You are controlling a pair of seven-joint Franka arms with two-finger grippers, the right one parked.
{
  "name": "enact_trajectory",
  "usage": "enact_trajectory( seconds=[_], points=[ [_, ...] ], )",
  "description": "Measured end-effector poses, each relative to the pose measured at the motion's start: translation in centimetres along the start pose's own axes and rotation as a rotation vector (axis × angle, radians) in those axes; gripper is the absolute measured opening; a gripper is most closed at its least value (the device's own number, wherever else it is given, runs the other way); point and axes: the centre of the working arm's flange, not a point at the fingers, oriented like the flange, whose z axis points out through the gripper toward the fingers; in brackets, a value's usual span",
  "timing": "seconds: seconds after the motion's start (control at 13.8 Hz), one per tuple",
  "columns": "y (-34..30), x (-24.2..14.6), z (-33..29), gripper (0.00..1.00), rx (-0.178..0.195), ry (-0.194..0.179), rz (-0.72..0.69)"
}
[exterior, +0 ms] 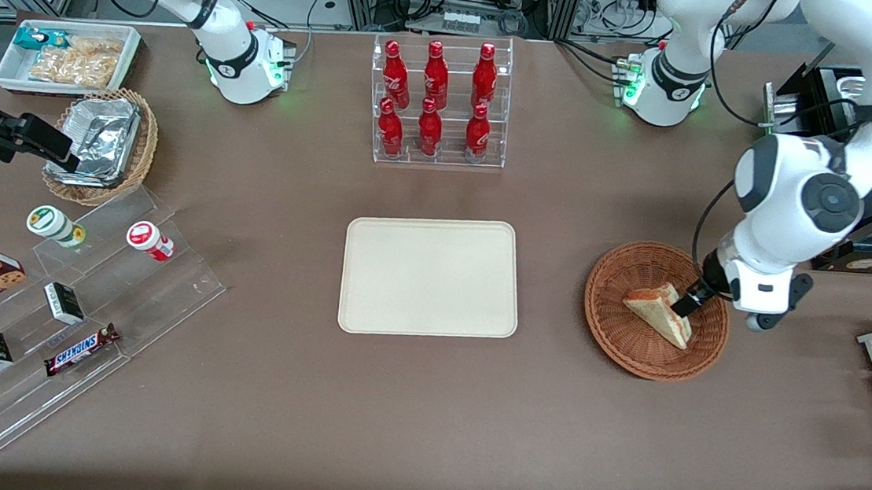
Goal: Place sandwich from basket to tray
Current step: 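Move the left gripper down over the sandwich in the wicker basket, then close the left gripper on the wrapped sandwich wedge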
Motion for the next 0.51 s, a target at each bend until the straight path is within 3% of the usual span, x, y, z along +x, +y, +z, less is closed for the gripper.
enact_trajectory(
  seconds=[0.29, 0.51],
  points=[
    [-0.9, -0.8, 3.5, 1.0, 0.022, -0.025, -0.015],
    [-0.7, -0.7, 4.7, 1.0, 0.006, -0.019, -0.031]
  ],
)
